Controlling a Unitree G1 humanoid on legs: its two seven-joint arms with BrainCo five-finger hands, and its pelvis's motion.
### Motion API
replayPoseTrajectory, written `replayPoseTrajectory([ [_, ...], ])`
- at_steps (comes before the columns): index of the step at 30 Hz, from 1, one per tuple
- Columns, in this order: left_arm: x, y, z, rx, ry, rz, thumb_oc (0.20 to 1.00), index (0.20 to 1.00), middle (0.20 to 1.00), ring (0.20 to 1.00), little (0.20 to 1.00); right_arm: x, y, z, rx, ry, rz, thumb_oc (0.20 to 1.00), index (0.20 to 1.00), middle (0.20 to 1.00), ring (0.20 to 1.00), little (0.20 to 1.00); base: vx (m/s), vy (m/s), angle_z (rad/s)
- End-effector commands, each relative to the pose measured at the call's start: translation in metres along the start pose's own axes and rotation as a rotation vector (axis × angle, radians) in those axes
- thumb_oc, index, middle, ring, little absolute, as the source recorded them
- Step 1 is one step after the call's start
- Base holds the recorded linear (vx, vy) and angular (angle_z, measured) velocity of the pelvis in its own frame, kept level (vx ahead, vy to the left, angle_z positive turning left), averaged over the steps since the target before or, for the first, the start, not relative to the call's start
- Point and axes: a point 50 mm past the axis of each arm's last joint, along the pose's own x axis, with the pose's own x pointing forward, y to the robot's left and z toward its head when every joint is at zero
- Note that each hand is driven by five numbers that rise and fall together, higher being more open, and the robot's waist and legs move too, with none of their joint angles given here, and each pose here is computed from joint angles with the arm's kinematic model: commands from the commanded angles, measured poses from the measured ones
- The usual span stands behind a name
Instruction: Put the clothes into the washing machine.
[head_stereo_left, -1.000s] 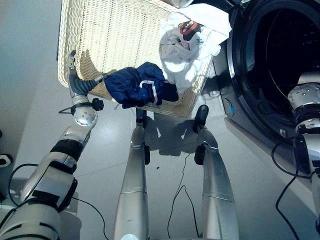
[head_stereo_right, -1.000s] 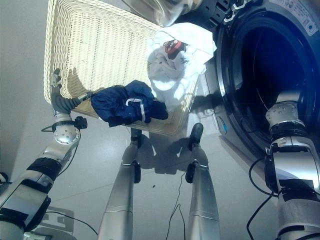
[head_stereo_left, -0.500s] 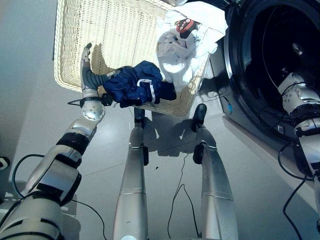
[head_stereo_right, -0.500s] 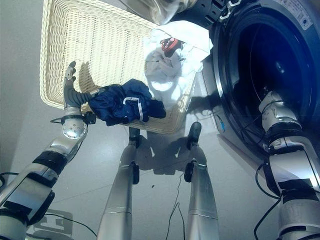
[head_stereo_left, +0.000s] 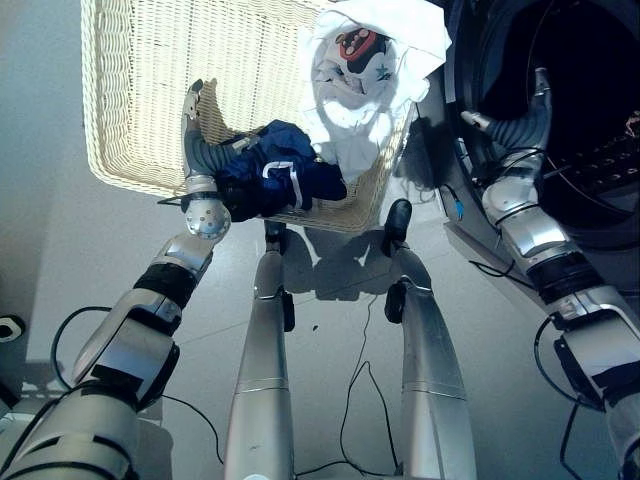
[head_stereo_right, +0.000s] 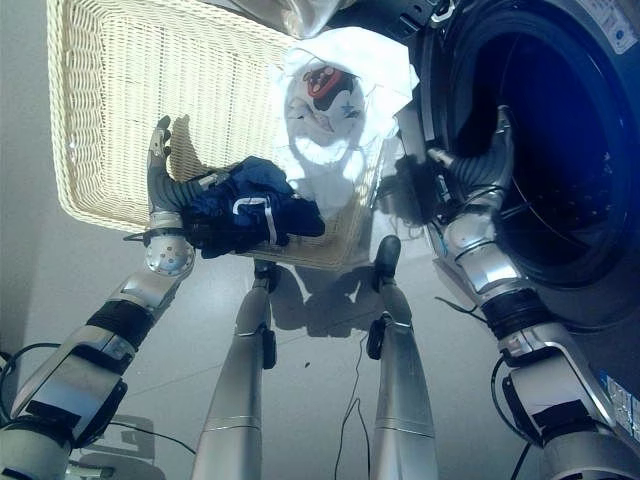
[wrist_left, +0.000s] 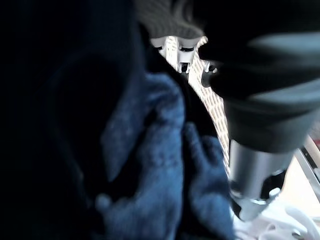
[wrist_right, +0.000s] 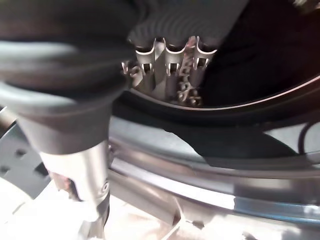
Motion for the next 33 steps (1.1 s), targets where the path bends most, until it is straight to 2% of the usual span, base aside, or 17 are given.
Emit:
replayPoseTrajectory([
  [1, 0.002, -0.005, 0.017, -0.052, -0.093, 0.048, 1.000, 1.000, 1.000, 1.000, 1.000, -0.006, 0.001, 0.019, -0.050, -0.181, 0.045, 1.000, 1.000, 1.000, 1.000, 1.000, 0.00, 0.000, 0.00],
  [6, -0.002, -0.014, 0.022, -0.059, -0.117, 0.027, 1.000, 1.000, 1.000, 1.000, 1.000, -0.026, 0.015, 0.036, -0.032, -0.307, 0.113, 1.000, 1.000, 1.000, 1.000, 1.000, 0.00, 0.001, 0.01],
  [9, -0.006, -0.020, 0.023, 0.017, -0.152, -0.034, 1.000, 1.000, 1.000, 1.000, 1.000, -0.032, 0.015, 0.041, -0.009, -0.338, 0.115, 1.000, 1.000, 1.000, 1.000, 1.000, 0.00, -0.002, 0.01],
  [11, -0.010, -0.024, 0.019, 0.163, -0.186, -0.085, 1.000, 1.000, 1.000, 1.000, 1.000, -0.035, 0.014, 0.042, -0.003, -0.346, 0.104, 1.000, 1.000, 1.000, 1.000, 1.000, 0.01, -0.002, 0.05],
  [18, -0.025, -0.020, 0.002, 0.366, -0.196, -0.189, 1.000, 1.000, 1.000, 1.000, 1.000, -0.040, 0.003, 0.028, -0.029, -0.315, 0.057, 1.000, 1.000, 1.000, 1.000, 1.000, 0.00, 0.001, 0.01],
  [20, -0.032, -0.016, -0.009, 0.481, -0.188, -0.257, 1.000, 1.000, 1.000, 1.000, 1.000, -0.042, -0.005, 0.020, -0.045, -0.307, 0.035, 1.000, 1.000, 1.000, 1.000, 1.000, 0.00, 0.000, 0.00],
  [24, -0.043, -0.008, -0.030, 0.611, -0.090, -0.356, 1.000, 1.000, 1.000, 1.000, 1.000, -0.044, -0.013, 0.012, -0.063, -0.298, 0.016, 1.000, 1.000, 1.000, 1.000, 1.000, 0.00, 0.002, 0.01],
  [33, -0.060, 0.003, -0.065, 0.704, 0.182, -0.505, 1.000, 1.000, 1.000, 1.000, 1.000, -0.041, -0.020, 0.013, -0.073, -0.311, -0.002, 1.000, 1.000, 1.000, 1.000, 1.000, 0.00, 0.000, 0.00],
])
